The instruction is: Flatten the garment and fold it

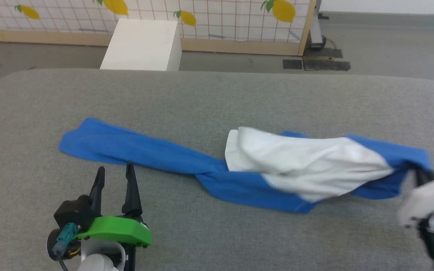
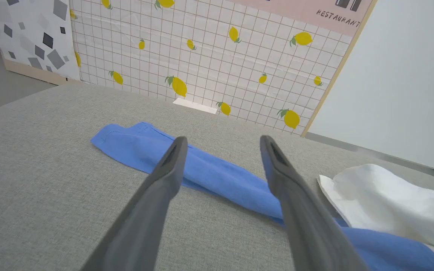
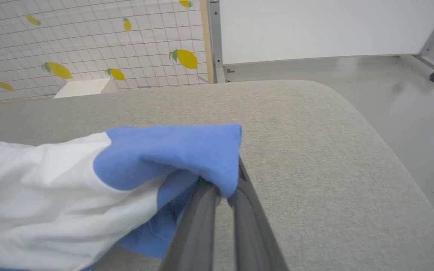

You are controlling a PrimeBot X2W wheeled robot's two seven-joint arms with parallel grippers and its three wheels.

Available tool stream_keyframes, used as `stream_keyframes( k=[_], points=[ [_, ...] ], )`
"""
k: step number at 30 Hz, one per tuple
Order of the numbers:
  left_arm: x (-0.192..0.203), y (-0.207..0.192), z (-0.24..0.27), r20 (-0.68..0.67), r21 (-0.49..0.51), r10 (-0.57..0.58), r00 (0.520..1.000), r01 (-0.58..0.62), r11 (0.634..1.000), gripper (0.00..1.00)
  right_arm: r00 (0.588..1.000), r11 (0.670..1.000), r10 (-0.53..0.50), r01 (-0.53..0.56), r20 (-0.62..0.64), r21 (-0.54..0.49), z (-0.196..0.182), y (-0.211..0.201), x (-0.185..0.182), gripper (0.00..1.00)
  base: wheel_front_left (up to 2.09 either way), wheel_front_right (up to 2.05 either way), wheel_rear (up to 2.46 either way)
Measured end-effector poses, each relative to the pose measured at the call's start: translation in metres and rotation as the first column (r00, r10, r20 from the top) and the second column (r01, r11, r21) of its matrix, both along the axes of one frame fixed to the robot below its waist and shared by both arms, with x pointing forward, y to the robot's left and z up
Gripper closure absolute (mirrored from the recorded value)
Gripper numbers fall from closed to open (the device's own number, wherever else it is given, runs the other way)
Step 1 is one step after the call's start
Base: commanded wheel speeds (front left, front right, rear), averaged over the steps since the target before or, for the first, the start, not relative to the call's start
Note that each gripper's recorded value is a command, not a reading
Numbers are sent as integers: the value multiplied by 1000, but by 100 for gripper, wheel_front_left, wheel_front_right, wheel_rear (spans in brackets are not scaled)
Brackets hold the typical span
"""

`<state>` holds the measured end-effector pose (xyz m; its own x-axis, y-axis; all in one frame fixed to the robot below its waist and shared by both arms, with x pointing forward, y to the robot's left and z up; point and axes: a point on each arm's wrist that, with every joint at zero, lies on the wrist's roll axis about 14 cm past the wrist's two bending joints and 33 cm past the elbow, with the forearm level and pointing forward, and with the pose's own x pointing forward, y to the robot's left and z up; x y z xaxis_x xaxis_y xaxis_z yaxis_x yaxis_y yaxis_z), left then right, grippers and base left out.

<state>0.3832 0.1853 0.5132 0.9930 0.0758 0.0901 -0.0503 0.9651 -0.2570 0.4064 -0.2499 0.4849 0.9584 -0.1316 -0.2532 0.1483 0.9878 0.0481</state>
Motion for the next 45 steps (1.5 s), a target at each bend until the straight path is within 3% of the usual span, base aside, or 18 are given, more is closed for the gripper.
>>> stream_keyframes(
  k=[3,7,8,9,12,17,24,29,32,36,38,39,42,45],
  points=[
    [0,-5,0,-2,-1,-15,1000,15,1000,0,990,990,-139,140,-30,16,-6,-45,-22,100,0,0,0],
    [-1,-15,-3,-9,-3,-47,999,46,999,0,944,964,-239,259,-227,64,-50,-75,-64,100,0,0,0],
    [-2,-18,-4,-13,-4,-54,998,54,999,0,935,960,-244,270,-257,71,-57,-77,-73,76,0,0,0],
    [-2,-21,-5,-17,-7,-66,998,66,998,0,932,959,-247,274,-266,71,-60,-77,-78,0,0,0,0],
    [-4,-35,-11,-32,-13,-108,994,107,994,0,946,964,-225,251,-235,86,-56,-70,-80,0,0,0,0],
    [-6,-73,-22,-67,-18,-229,971,228,973,0,988,988,-146,149,-55,46,-27,-45,-73,0,0,0,0],
    [10,-148,-37,-188,57,-460,868,477,877,0,997,998,-48,46,55,37,-14,-11,-72,0,0,0,0],
    [26,-171,-75,-428,107,-477,767,568,816,0,998,998,-34,32,52,54,-19,-3,-72,0,0,0,0],
    [20,-172,-117,-643,104,-422,639,619,779,0,998,997,-42,39,45,69,-23,-3,-73,0,0,0,0],
    [22,-178,-133,-758,95,-383,528,671,736,0,997,995,-66,63,41,73,-25,-10,-75,0,0,0,0],
    [24,-182,-136,-790,81,-377,484,691,718,74,996,994,-78,75,31,77,-28,-13,-78,0,0,0,0],
    [24,-183,-136,-795,75,-377,474,695,716,100,996,994,-83,80,29,78,-29,-14,-79,0,0,0,0],
    [26,-187,-133,-783,50,-404,473,695,717,100,995,992,-93,91,24,84,-31,-16,-81,0,0,0,0],
    [30,-179,-126,-729,34,-416,543,636,771,100,995,992,-92,89,32,89,-30,-16,-79,0,0,0,0]
  ],
)
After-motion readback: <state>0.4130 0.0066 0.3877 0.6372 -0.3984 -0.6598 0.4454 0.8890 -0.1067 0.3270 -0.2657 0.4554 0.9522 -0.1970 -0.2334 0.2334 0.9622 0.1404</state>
